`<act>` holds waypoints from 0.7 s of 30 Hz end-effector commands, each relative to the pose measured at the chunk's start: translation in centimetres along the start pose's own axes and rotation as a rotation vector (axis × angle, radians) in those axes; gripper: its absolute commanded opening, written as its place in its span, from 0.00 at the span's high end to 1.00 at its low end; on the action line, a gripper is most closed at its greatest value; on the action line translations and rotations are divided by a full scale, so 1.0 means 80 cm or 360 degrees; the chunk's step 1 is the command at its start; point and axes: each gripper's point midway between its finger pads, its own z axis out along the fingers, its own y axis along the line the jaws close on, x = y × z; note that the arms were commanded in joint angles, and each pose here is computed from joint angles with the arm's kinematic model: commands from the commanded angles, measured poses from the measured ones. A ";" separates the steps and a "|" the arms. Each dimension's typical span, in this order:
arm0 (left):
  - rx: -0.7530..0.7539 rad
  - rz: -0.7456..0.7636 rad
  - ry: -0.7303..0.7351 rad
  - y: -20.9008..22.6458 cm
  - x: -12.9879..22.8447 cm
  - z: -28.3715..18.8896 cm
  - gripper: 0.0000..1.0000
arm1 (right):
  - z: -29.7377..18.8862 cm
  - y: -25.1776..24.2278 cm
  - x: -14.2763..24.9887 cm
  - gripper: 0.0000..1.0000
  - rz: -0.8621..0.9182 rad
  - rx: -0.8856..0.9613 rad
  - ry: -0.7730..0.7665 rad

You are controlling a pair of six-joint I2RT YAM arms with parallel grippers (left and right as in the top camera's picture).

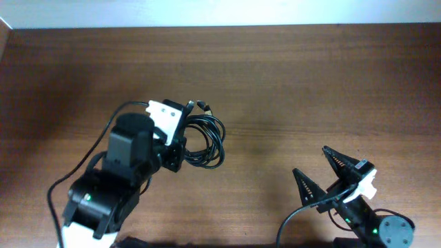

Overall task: Untangle cables
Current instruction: 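Lift the grasped cables with the left gripper toward the center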

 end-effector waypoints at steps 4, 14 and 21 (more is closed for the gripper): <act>0.0096 0.0030 -0.0140 -0.015 -0.021 -0.027 1.00 | 0.012 0.046 -0.035 0.01 0.0023 -0.0298 0.0218; 0.0538 0.0178 -0.0293 -0.075 -0.045 -0.042 1.00 | 0.025 0.077 -0.041 0.01 0.0216 -0.0704 0.0457; 0.0552 0.0185 -0.0321 -0.077 -0.049 -0.044 1.00 | 0.004 0.116 -0.052 0.01 0.0075 -0.1044 0.0441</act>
